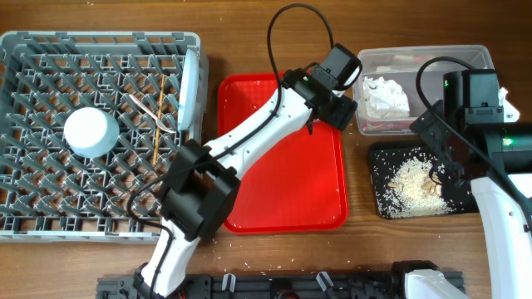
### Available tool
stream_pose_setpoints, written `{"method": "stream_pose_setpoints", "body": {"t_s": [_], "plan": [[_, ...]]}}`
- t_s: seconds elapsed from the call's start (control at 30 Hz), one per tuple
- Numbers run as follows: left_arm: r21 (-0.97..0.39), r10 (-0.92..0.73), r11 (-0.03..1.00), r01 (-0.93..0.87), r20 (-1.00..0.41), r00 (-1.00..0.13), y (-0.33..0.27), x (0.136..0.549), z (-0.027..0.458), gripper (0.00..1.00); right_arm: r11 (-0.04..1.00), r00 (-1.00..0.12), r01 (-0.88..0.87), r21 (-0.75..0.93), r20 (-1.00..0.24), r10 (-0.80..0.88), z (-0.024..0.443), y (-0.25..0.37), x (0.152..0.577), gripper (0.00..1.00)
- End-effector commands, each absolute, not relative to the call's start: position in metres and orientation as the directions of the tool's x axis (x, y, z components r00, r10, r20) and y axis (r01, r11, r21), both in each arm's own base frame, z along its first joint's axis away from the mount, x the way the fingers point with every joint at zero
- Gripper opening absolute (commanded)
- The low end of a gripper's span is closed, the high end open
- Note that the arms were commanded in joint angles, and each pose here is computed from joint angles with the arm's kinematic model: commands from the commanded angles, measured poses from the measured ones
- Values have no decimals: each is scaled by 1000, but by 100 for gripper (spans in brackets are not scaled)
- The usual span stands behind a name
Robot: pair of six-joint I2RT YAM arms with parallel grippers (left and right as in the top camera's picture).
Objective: Sort waste into correct bins and load items into the dishwasher rack
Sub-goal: 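Reach the left gripper toward the green bowl and yellow cup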
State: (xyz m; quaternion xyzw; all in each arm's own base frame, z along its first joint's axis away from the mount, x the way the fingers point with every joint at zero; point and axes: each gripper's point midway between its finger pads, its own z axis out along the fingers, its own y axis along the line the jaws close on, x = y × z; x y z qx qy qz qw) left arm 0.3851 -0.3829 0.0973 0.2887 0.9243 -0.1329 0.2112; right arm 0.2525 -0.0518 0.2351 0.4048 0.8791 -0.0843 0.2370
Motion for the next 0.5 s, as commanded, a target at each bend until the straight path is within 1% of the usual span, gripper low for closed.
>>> {"method": "stream_pose_setpoints", "body": {"t_s": [0.0, 0.07, 0.17, 0.23, 0.3, 0.43, 0.47], "plan": [[-92, 500, 794, 601, -463, -732, -384, 391, 85, 73, 650, -543, 757, 63, -493, 680, 239, -52, 253, 100], [-90, 503, 795, 600, -455, -735, -384, 391, 80, 73, 650, -543, 757, 63, -493, 680, 239, -52, 253, 100], [-88, 506, 796, 599, -447, -737, -384, 391, 74, 67, 650, -543, 757, 64, -493, 680, 239, -52, 253, 100], [-51, 509, 809, 586, -437, -741, -378, 395, 64, 67, 650, -543, 757, 63, -493, 680, 239, -52, 253, 100], [-26, 515, 816, 577, -418, -748, -373, 397, 53, 62, 651, -543, 757, 63, -493, 680, 239, -52, 253, 100], [-30, 510, 816, 577, -432, -744, -376, 400, 54, 53, 650, -543, 757, 63, -493, 680, 239, -52, 253, 100], [-32, 506, 817, 576, -442, -741, -378, 401, 56, 53, 651, -543, 757, 63, -493, 680, 239, -52, 253, 100]]}}
